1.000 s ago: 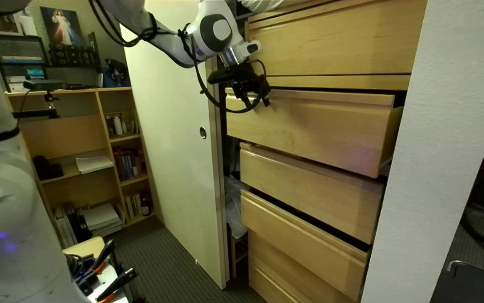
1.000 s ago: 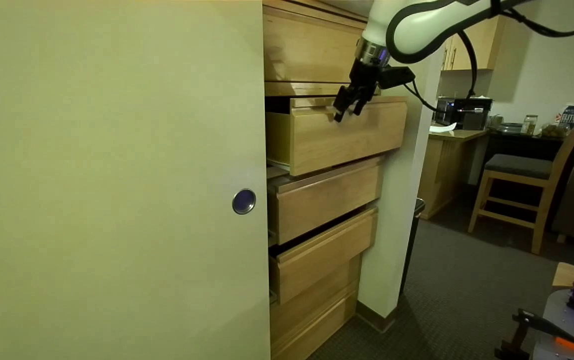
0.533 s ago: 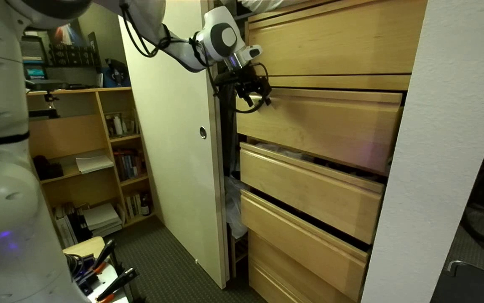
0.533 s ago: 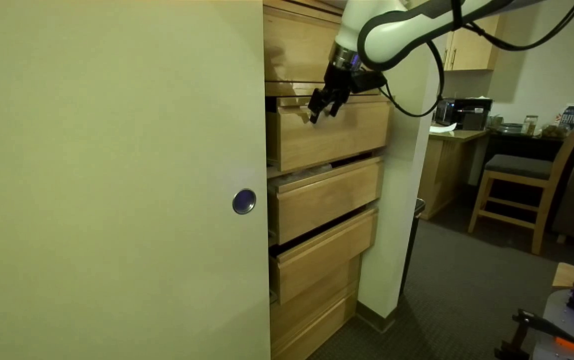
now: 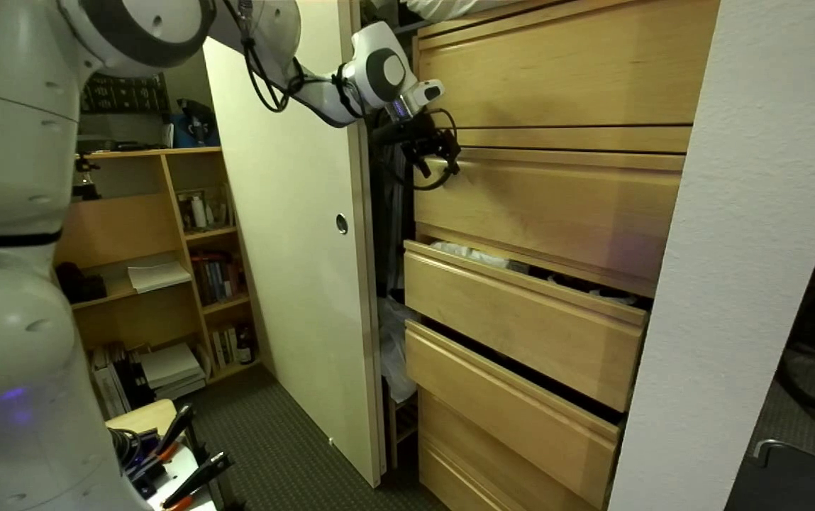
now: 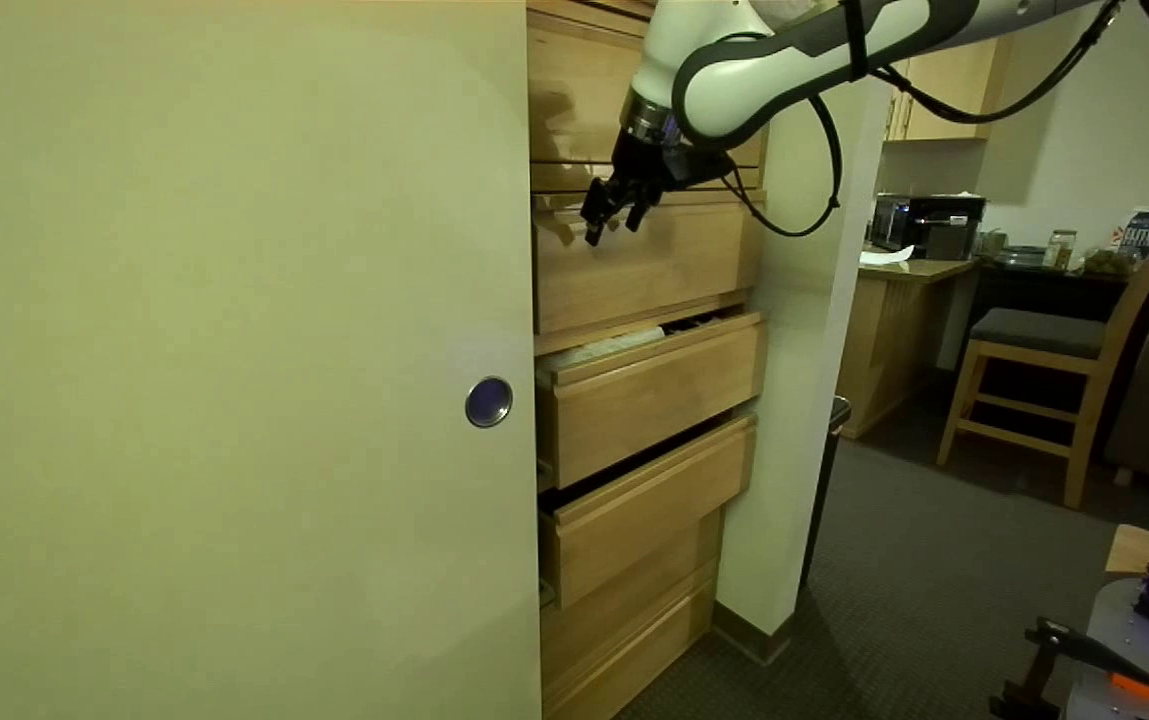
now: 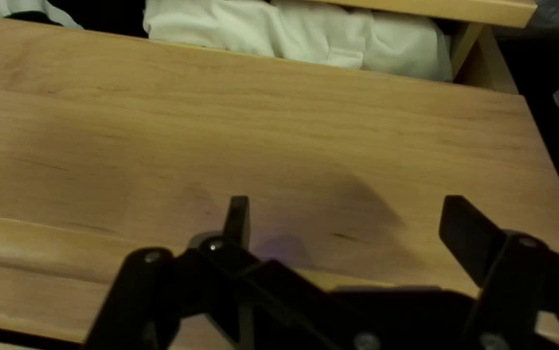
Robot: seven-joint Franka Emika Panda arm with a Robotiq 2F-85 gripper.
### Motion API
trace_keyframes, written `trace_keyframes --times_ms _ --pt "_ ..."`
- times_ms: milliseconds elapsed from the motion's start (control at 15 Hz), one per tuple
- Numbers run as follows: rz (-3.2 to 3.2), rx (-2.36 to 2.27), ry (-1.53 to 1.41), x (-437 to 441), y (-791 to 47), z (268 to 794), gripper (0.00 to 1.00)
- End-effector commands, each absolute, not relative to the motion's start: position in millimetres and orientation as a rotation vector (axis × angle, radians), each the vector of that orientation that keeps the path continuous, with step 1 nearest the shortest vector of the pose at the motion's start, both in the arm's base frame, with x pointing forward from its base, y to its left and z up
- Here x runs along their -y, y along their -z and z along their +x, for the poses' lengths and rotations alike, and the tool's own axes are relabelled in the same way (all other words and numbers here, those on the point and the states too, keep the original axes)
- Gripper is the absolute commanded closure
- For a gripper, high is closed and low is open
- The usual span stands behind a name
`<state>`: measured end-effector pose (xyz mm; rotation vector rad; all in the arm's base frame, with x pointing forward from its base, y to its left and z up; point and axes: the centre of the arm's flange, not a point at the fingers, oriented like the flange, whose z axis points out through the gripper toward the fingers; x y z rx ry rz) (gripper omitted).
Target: Close the second drawer from the top.
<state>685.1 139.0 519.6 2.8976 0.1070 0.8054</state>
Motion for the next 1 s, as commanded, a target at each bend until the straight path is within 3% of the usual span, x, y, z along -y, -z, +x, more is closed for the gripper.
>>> trace_keyframes --times_ms 0,933 --pt "2.872 -0.103 -0.823 -144 -526 687 0.0" --pt "3.056 -0.386 -0.486 -88 -565 469 0.0"
